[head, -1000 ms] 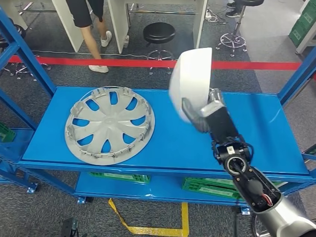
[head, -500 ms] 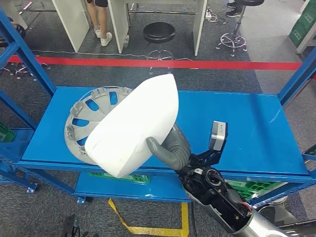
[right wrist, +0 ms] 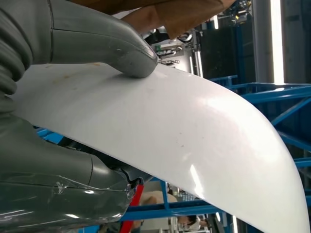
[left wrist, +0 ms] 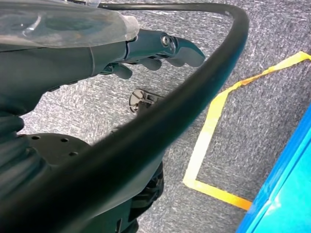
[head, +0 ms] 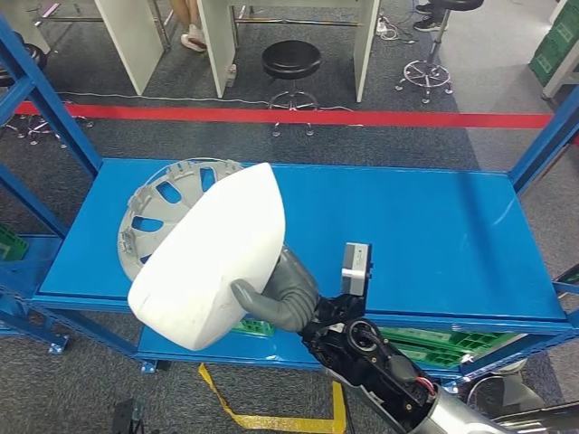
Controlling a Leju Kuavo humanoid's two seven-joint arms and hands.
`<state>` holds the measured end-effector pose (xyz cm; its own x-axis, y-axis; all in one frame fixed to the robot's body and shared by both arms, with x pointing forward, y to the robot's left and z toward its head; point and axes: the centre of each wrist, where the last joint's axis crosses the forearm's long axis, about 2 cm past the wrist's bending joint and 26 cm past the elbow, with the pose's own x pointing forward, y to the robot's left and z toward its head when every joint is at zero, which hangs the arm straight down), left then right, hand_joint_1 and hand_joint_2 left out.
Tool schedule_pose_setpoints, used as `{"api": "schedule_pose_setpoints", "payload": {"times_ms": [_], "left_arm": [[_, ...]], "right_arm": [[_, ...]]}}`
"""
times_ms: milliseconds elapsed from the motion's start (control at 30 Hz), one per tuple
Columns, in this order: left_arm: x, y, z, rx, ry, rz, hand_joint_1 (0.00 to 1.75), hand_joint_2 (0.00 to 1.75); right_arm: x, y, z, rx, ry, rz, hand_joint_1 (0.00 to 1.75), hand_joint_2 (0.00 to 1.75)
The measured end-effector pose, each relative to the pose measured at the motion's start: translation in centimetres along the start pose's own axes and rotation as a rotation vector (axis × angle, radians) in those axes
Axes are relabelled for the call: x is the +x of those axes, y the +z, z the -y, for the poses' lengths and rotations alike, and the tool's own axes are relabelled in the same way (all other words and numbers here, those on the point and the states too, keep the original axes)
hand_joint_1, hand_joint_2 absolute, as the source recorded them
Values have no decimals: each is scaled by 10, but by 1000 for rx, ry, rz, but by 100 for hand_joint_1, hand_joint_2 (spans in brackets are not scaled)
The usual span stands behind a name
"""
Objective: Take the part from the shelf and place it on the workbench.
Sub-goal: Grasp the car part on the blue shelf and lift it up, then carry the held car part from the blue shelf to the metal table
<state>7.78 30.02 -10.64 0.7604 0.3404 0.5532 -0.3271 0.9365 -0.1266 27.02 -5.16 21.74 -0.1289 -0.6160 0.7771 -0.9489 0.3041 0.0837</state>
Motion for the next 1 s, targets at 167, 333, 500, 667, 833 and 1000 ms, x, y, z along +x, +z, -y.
{"api": "schedule_pose_setpoints", "payload": {"times_ms": [167, 333, 500, 667, 833, 1000], "left_arm": [[-2, 1, -1, 5, 12, 0, 0, 175], [-4, 2, -2, 13, 24, 2, 0, 175], [-6, 3, -4, 26, 44, -1, 0, 175], [-5, 3, -7, 41, 61, -2, 0, 175], [-4, 3, -9, 56, 73, -1, 0, 175], [-4, 3, -9, 63, 84, -3, 0, 175]], "right_arm": [[-4, 1, 1, -10, -13, -5, 173, 175], [-8, 1, 1, -23, -24, -11, 173, 175], [-12, 2, 2, -39, -43, -15, 173, 175], [-15, 3, 2, -48, -69, -19, 173, 175], [-19, 0, 2, -54, -83, -20, 173, 175], [-23, 3, 2, -66, -92, -33, 173, 175]]}}
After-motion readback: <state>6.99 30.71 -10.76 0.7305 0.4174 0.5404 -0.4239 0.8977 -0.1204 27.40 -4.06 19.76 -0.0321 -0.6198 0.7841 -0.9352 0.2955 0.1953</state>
